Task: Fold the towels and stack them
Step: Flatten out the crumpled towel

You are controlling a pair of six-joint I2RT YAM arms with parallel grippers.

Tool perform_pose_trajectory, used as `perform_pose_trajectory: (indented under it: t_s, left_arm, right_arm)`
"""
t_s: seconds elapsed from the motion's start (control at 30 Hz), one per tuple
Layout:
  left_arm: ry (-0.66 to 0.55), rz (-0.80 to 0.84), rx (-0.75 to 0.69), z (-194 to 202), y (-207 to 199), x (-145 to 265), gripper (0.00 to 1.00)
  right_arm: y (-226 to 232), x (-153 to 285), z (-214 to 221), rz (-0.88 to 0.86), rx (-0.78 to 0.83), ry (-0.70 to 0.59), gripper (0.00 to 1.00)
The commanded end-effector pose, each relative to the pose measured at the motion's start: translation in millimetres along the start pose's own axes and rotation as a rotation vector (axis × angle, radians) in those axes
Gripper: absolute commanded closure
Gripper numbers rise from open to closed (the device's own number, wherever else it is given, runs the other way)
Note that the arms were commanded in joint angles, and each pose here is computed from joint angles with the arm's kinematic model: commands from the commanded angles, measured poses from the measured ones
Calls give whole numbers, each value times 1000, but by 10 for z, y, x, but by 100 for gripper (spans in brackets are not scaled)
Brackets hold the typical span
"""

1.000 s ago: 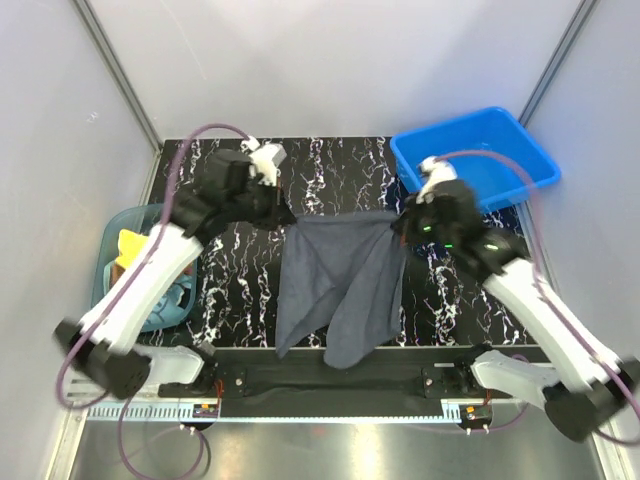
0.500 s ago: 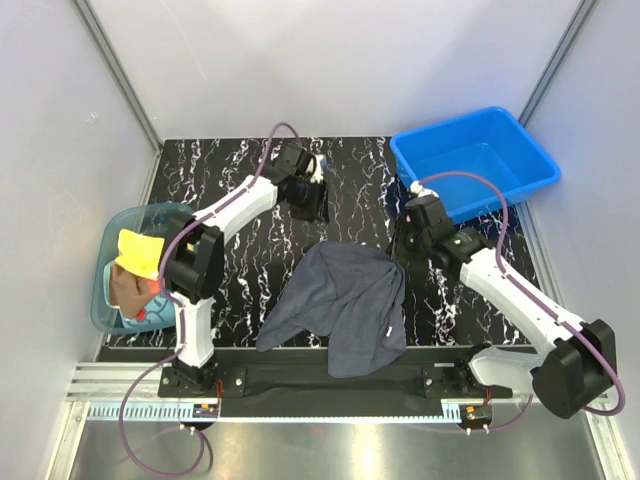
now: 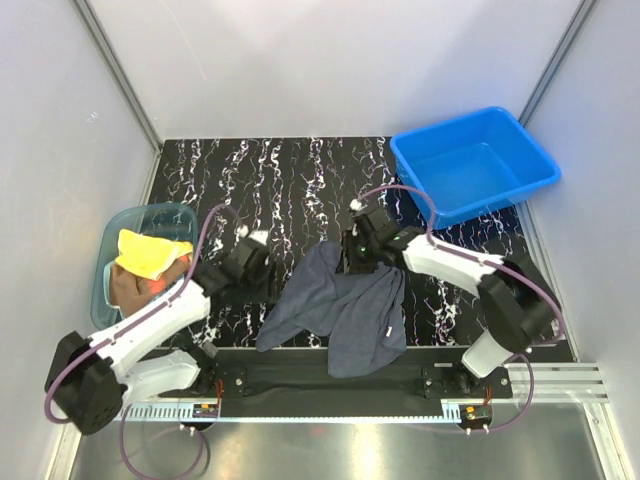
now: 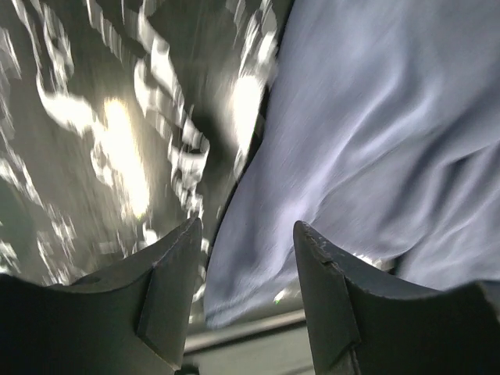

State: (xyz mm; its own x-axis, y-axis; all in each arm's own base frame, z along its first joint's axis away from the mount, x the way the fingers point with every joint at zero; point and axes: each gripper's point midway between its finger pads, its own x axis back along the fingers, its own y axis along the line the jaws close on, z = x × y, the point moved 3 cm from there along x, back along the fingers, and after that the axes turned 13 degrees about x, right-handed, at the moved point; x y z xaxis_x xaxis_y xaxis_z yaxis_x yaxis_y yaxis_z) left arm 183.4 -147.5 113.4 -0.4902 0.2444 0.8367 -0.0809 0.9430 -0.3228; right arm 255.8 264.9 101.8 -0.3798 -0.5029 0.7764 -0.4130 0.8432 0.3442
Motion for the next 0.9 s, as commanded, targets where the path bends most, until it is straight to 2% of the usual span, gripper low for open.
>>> perform_pose_trajectory:
  t_s: [0.0, 0.13, 0.37, 0.8, 0.87]
  left_arm:
    - [-98, 25, 131, 12, 7, 65, 45]
    - [-74, 55, 179, 298, 125, -5, 44]
    - [-56, 91, 230, 489, 187, -68, 44]
    - [-54, 65, 218, 532, 240, -147, 44]
    - [-54, 65, 217, 526, 232, -155, 44]
  right_arm:
    - [212, -120, -211, -112, 111, -57, 59]
    - [200, -241, -72, -163, 175, -24, 57]
    - [237, -432, 79, -255, 208, 15, 57]
    - [159, -544, 255, -253, 205, 63, 59]
    - [175, -533, 250, -259, 205, 55, 63]
